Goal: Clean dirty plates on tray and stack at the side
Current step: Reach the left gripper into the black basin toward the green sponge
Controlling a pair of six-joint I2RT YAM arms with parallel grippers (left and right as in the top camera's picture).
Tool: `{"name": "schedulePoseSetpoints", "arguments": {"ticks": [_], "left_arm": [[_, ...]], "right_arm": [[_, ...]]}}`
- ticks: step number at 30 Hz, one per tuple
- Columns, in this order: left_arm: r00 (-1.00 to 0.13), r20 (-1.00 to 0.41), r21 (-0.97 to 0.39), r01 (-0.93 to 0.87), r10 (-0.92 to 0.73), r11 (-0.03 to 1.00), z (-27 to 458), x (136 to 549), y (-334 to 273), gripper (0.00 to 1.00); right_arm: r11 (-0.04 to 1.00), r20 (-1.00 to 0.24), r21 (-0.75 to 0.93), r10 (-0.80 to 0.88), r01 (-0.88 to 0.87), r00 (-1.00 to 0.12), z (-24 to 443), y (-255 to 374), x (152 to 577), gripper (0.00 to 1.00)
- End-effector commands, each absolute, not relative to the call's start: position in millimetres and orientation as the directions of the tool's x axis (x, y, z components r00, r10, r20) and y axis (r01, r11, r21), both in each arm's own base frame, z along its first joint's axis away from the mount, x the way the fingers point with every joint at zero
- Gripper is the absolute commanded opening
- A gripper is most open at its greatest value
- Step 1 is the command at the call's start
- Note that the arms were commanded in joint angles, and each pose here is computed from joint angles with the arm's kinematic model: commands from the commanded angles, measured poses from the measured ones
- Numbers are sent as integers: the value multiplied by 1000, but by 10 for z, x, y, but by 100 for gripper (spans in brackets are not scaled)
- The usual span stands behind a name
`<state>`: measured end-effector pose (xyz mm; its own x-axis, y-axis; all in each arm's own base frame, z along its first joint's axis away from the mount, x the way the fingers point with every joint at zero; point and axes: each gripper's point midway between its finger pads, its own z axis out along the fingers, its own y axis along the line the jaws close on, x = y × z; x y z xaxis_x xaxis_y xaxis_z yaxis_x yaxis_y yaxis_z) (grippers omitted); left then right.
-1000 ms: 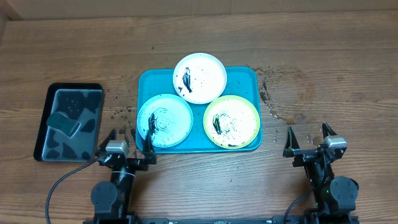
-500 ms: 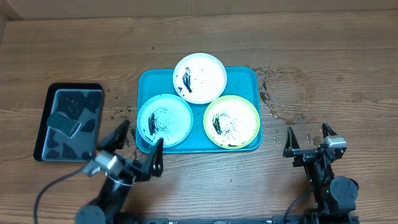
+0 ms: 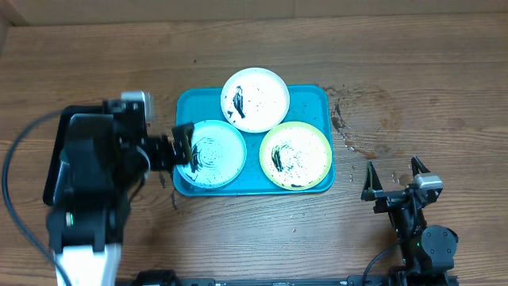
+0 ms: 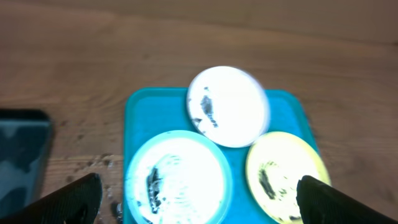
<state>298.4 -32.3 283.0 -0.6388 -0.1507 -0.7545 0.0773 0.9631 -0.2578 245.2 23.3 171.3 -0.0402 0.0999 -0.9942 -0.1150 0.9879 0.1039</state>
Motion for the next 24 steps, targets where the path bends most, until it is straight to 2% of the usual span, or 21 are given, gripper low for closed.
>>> {"name": "schedulePoseSetpoints", "arguments": {"ticks": [1, 7, 12, 17, 24], "left_arm": [[-641, -692, -246, -224, -333, 943, 2897, 3181, 248, 100], [-584, -517, -345, -527, -626, 776, 2513, 3254, 907, 100], [-589, -374, -289, -660, -716, 694, 2029, 3179, 1258, 100], [-438, -277, -238, -831, -855, 503, 1564, 3156, 1756, 100], [-395, -184, -184, -886, -900, 426, 958, 3190, 2086, 100]], "right_arm": [[990, -995, 100, 97, -99, -31, 1703, 198, 2456, 100], [990, -995, 100, 97, -99, -31, 1703, 198, 2456, 100], [990, -995, 100, 97, -99, -31, 1703, 198, 2456, 100], [990, -995, 100, 97, -99, -31, 1703, 198, 2456, 100], [990, -995, 100, 97, -99, -31, 1703, 198, 2456, 100]]}}
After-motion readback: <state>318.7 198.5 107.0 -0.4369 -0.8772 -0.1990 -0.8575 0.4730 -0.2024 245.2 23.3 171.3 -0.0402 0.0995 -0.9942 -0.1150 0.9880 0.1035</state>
